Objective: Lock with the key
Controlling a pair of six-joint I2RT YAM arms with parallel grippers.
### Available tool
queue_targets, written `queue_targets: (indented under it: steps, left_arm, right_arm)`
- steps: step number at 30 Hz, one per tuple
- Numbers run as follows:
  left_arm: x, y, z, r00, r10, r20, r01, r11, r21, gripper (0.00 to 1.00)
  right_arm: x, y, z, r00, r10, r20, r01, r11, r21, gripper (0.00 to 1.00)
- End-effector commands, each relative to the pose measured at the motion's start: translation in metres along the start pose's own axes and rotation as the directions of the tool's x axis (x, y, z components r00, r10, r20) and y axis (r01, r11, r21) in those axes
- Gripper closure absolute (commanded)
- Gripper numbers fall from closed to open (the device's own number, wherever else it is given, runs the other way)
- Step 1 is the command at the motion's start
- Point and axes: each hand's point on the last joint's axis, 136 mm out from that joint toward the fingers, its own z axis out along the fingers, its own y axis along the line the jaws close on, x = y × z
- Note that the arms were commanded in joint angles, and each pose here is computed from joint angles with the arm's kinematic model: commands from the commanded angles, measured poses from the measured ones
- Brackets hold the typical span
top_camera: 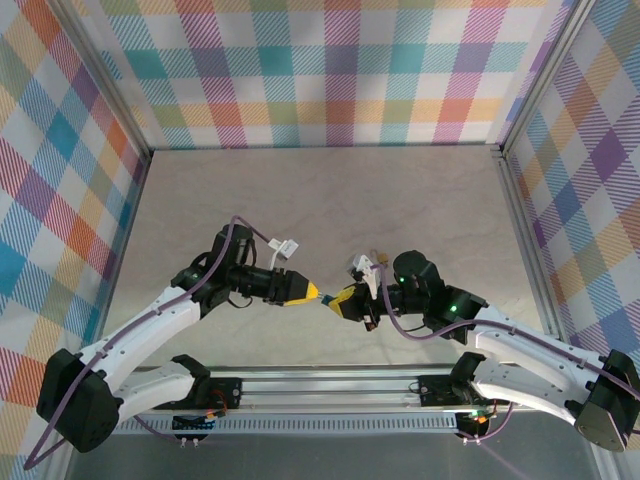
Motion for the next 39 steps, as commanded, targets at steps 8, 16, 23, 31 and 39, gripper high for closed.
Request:
queue_targets:
  steps: [8,16,23,31,39]
  left_arm:
    - [-0.007,-0.021,-0.004,0.998,0.059,0.015,-0.060,0.996,0.066,0.51]
    - [-0.002,-0.030,-0.007,0.997,0.070,0.012,-0.071,0.990,0.123,0.58]
    - [0.007,-0.021,-0.004,0.998,0.066,-0.019,-0.065,0.995,0.077,0.58]
    - [0.010,-0.020,-0.003,0.997,0.076,-0.027,-0.075,0.996,0.058,0.57]
    - [0.010,-0.020,-0.004,0.996,0.086,-0.024,-0.085,0.995,0.048,0.71]
  right_arm:
    - [-0.014,0.013,0.004,1.000,-0.001,0.022,0.002,0.996,-0.086,1.00]
    - [-0.016,0.009,0.008,1.000,0.006,0.022,-0.005,0.998,-0.070,1.00]
    - [-0.023,0.013,0.003,0.999,-0.004,0.044,0.007,0.997,-0.071,1.00]
    - [-0.021,0.016,0.001,0.999,-0.002,0.040,0.005,0.997,-0.082,1.00]
    - [-0.019,0.017,0.000,1.000,0.000,0.031,0.003,0.996,-0.089,1.00]
